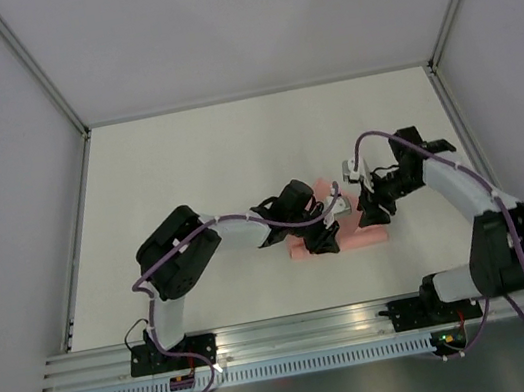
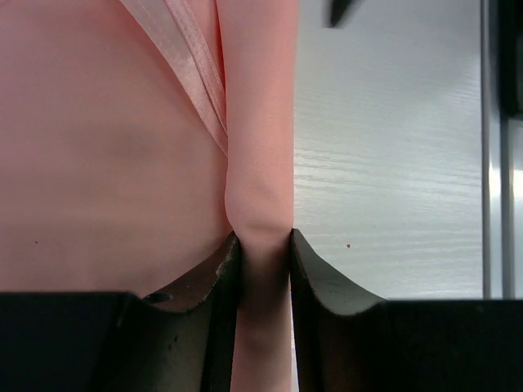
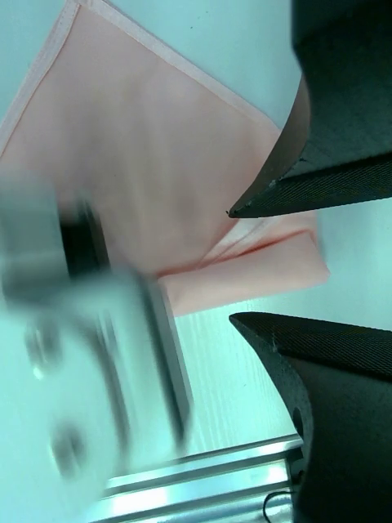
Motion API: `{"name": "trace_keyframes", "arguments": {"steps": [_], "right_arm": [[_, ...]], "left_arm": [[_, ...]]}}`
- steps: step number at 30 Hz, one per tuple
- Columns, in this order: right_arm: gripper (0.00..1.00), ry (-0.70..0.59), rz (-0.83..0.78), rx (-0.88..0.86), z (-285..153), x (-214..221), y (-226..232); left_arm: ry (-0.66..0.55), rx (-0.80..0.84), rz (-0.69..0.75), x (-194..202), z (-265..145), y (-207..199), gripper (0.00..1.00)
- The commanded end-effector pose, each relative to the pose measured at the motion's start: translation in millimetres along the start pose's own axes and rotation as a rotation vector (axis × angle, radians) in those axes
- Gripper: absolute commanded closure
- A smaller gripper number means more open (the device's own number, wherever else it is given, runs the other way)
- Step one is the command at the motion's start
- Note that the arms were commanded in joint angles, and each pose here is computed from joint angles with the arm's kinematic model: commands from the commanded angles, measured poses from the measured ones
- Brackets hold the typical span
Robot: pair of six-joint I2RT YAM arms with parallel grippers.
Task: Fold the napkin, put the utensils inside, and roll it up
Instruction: Roll the napkin with the utensil
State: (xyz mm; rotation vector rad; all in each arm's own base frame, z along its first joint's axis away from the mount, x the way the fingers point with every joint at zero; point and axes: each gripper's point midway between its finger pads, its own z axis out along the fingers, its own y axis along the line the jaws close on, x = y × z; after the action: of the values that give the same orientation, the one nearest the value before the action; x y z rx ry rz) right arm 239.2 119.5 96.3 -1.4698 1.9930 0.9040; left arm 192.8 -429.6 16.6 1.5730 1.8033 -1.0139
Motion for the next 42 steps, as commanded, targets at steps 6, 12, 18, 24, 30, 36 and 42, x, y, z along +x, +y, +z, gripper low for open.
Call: {"name": "trace_keyframes", "arguments": {"steps": [6, 12, 18, 24, 30, 36, 42], "right_arm": [[0.43, -0.010, -0.260, 0.243, 20.0, -6.5, 15.3], [0.43, 0.053, -0.400, 0.350, 53.1, 12.5, 19.2], [0.42, 0.051, -0.450, 0.379, 66.1, 17.3, 25.0], [0.42, 0.055, -0.472, 0.351, 77.5, 16.1, 37.0], [0.42, 0.064, -0.482, 0.301, 86.1, 16.5, 49.2], [0.43, 0.098, -0.488, 0.261, 97.4, 23.6, 55.1], [0.43, 0.109, -0.495, 0.244, 104.7, 25.9, 59.2]], "left_arm": [[0.336, 0.186, -0.498, 100.9, -14.9, -33.4, 0.98], [0.335, 0.237, -0.585, 99.7, -15.2, -33.0, 0.98], [0.342, 0.255, -0.634, 100.2, -15.0, -29.8, 0.98], [0.343, 0.266, -0.663, 98.8, -12.7, -27.6, 0.98], [0.351, 0.264, -0.668, 98.1, -10.0, -25.4, 0.98], [0.352, 0.269, -0.675, 98.9, -8.3, -24.5, 0.98], [0.354, 0.270, -0.679, 99.4, -8.4, -24.2, 0.98]]}}
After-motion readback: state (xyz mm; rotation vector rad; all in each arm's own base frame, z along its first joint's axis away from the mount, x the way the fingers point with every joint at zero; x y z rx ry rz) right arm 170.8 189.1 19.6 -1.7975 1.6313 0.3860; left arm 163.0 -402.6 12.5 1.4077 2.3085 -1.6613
